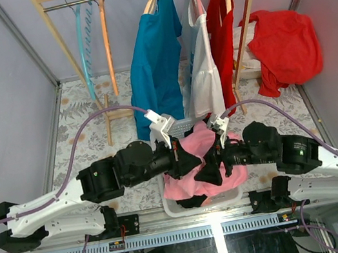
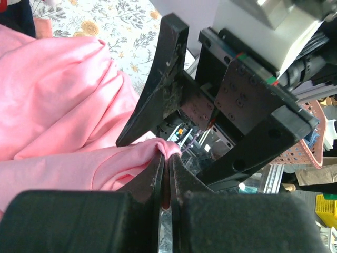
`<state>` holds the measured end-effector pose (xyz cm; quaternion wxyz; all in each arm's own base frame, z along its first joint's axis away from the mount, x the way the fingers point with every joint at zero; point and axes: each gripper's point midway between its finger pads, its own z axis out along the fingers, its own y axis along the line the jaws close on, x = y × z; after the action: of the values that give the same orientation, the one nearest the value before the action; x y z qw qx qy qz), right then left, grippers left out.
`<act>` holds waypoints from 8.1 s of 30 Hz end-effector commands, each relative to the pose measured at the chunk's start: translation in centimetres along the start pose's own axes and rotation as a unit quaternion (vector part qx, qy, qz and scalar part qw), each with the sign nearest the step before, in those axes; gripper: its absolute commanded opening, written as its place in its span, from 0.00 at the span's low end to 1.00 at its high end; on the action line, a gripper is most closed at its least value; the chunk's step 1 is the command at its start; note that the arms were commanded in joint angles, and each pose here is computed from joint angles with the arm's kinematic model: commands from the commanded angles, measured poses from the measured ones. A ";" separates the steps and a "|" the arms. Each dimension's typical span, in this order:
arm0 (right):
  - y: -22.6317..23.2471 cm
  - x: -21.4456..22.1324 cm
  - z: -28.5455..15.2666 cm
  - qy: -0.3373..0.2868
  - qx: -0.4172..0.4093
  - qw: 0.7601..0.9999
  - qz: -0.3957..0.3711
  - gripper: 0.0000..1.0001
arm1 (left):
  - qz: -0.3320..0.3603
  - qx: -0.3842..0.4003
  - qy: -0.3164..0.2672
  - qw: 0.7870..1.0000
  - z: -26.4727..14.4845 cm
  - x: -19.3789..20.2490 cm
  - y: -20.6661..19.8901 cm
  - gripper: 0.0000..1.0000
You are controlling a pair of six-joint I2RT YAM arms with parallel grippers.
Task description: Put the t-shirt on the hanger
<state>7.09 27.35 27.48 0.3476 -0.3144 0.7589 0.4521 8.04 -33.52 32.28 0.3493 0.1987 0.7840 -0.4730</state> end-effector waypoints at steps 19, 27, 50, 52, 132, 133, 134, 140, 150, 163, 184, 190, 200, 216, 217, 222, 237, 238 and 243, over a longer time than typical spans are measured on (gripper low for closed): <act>-2.5 -4.7 -3.3 -0.158 0.076 0.984 0.035 0.00 | -0.014 -0.002 -0.091 0.996 -1.6 -5.1 -1.4 0.57; -3.9 -6.2 -9.4 -0.214 0.129 0.967 0.042 0.00 | -0.052 -0.054 -0.097 0.992 -4.0 -3.9 1.9 0.71; -4.4 -6.8 -12.1 -0.237 0.150 0.959 0.034 0.00 | -0.209 -0.123 -0.076 0.967 -2.5 7.6 12.2 0.65; -4.4 -6.9 -12.1 -0.237 0.150 0.959 0.033 0.00 | -0.217 -0.124 -0.084 0.965 -1.9 7.5 12.3 0.66; -5.4 -5.6 -13.5 -0.238 0.166 0.957 0.030 0.00 | -0.143 -0.365 -0.094 0.915 4.0 7.5 22.8 0.11; -5.4 -5.6 -13.5 -0.238 0.165 0.957 0.031 0.00 | -0.140 -0.367 -0.098 0.914 3.9 7.1 22.8 0.09; -5.4 -5.7 -13.5 -0.238 0.165 0.957 0.031 0.00 | -0.139 -0.368 -0.101 0.914 3.8 6.6 22.8 0.06; -5.4 -5.5 -13.3 -0.236 0.163 0.957 0.033 0.00 | -0.128 -0.368 -0.130 0.912 2.3 3.4 21.8 0.00; -5.1 -5.4 -12.8 -0.234 0.154 0.959 0.037 0.00 | -0.113 -0.355 -0.185 0.909 -2.0 -2.2 19.4 0.00; -3.6 -4.7 -11.0 -0.196 0.114 0.973 0.038 0.05 | -0.073 -0.321 -0.270 0.905 -7.3 -11.8 13.6 0.00; -4.2 -1.4 -9.9 -0.142 0.114 0.982 0.059 0.09 | -0.112 -0.300 -0.156 0.935 -4.3 -2.1 16.9 0.00; -6.1 -4.2 -13.0 -0.203 0.185 0.960 0.062 0.00 | -0.141 -0.272 -0.092 0.948 -0.5 2.3 17.5 0.01; -6.5 -5.6 -13.5 -0.227 0.205 0.951 0.053 0.00 | -0.161 -0.221 -0.061 0.960 3.3 5.5 16.1 0.22; -6.5 -6.1 -15.4 -0.246 0.208 0.946 0.042 0.00 | -0.139 -0.253 -0.036 0.957 6.6 7.4 17.8 0.30; -6.5 -6.1 -15.5 -0.247 0.208 0.946 0.042 0.00 | -0.137 -0.253 -0.034 0.957 6.8 7.4 17.7 0.30; -6.7 -6.0 -15.8 -0.249 0.210 0.945 0.042 0.00 | -0.129 -0.260 -0.030 0.957 7.2 7.6 18.1 0.35; -6.7 -5.6 -15.5 -0.247 0.206 0.946 0.044 0.00 | -0.112 -0.280 -0.039 0.952 7.0 6.8 18.6 0.11; -6.6 -5.6 -15.6 -0.248 0.204 0.946 0.044 0.00 | -0.110 -0.285 -0.042 0.951 6.8 6.7 18.7 0.09; -6.6 -5.6 -15.5 -0.249 0.201 0.946 0.045 0.00 | -0.102 -0.296 -0.064 0.948 5.2 4.8 18.5 0.02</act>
<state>11.41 11.85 32.95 0.5453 -0.0955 0.7525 0.3568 17.12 -30.04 12.45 0.3462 -0.0097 0.9013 -0.2601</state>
